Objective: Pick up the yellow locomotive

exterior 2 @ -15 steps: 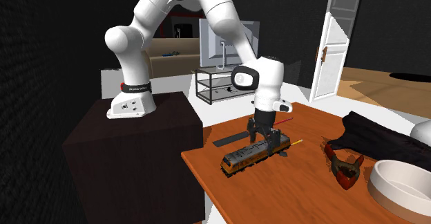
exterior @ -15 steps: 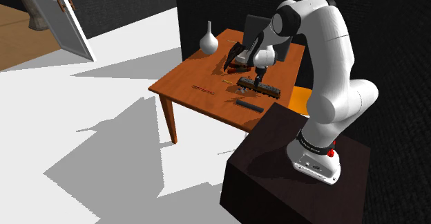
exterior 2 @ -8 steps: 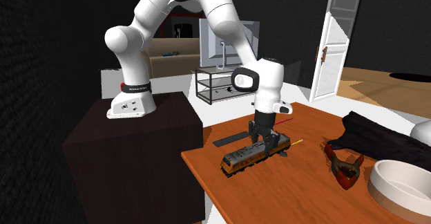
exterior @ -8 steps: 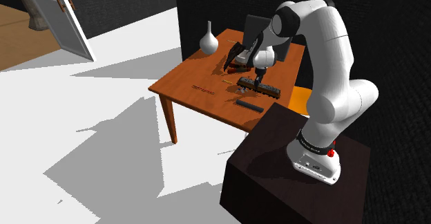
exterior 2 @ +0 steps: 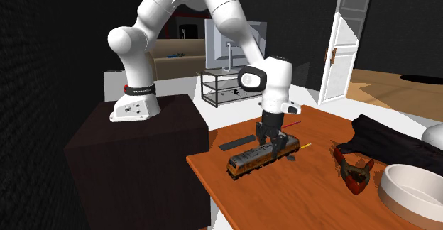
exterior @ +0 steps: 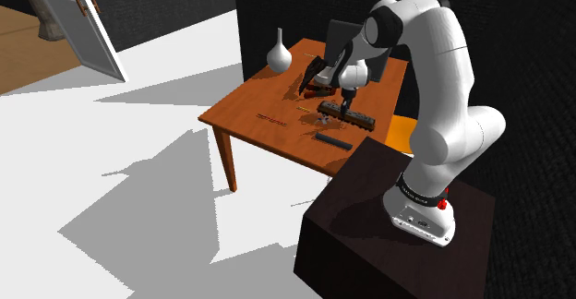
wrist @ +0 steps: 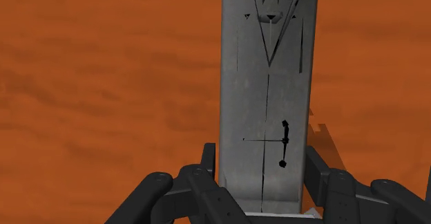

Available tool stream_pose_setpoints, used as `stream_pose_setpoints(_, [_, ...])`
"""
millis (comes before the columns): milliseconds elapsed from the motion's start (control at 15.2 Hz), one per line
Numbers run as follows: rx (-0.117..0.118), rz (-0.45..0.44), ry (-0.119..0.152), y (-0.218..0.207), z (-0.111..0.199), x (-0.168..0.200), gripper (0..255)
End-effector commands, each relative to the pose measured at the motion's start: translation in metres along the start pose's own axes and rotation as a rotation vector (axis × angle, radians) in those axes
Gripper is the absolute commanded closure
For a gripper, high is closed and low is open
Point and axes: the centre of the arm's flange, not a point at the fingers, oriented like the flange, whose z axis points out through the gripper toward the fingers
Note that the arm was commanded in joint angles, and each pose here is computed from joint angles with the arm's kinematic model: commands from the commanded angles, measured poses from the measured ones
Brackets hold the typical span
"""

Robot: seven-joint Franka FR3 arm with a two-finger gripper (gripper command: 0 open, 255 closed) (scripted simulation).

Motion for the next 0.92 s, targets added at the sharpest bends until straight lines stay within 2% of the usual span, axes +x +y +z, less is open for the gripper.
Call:
stream_pose_setpoints(0, [-0.001,0.0,0.001,0.0,-0.01,-0.001,255])
stream_pose_setpoints(726, [-0.001,0.0,0.001,0.001,-0.068,-0.004,255])
stream_pose_setpoints(858, [-0.001,0.0,0.001,0.001,-0.068,-0.004,255])
